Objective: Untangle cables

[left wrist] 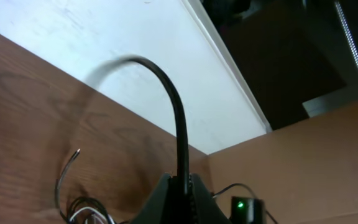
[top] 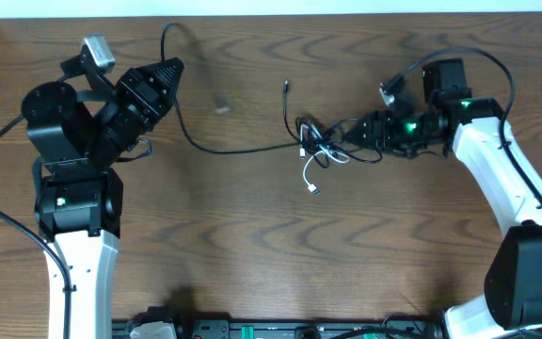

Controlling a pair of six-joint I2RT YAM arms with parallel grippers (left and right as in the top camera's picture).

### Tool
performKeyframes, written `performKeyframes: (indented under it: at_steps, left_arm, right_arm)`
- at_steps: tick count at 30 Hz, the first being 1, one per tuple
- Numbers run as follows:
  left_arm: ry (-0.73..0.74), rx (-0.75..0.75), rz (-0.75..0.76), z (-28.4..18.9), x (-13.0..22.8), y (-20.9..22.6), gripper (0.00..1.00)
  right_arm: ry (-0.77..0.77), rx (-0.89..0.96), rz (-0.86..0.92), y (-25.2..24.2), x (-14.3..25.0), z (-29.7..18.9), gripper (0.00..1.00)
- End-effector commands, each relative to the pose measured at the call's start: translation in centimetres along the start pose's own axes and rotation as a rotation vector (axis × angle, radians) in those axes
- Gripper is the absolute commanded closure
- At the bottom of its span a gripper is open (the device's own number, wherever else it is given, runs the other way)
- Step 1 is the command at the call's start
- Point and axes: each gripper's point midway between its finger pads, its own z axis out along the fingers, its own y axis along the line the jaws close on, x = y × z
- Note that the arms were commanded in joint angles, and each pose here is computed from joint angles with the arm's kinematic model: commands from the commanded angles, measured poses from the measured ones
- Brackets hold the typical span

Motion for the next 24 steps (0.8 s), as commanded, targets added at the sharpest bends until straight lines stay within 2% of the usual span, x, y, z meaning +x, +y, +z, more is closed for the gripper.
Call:
performKeyframes:
  at_steps: [1,9,16,18,24]
  left_arm:
    - [0.004,0.02,0.064,-0.2,-0.1,-0.6,0.92]
    - [0.021,0.033,0.143,-0.2,0.2,-0.8,0.93]
    - [0.013,0.037,0.116,-0.2,0.1,-1.0,0.92]
    - [0.006,0.045,0.108,-0.3,-0.1,-1.2,0.92]
    - [-0.003,0.056,0.122,-0.3,-0.4,-1.5,0.93]
  right_arm:
    - [-0.008,-0.218,-0.168,4.7,-0.4,-1.4,0.4]
    - [-0.014,-0.194,-0.169,4.3,-0.6,-1.3,0.43]
    - [-0.015,-0.197,-0.181,4.5,-0.6,-1.2,0.43]
    - [0.001,-0.185,-0.197,4.6,-0.1,-0.8,0.4]
    - [0.092,0.011,-0.24,3.3,2.5,2.0,0.28]
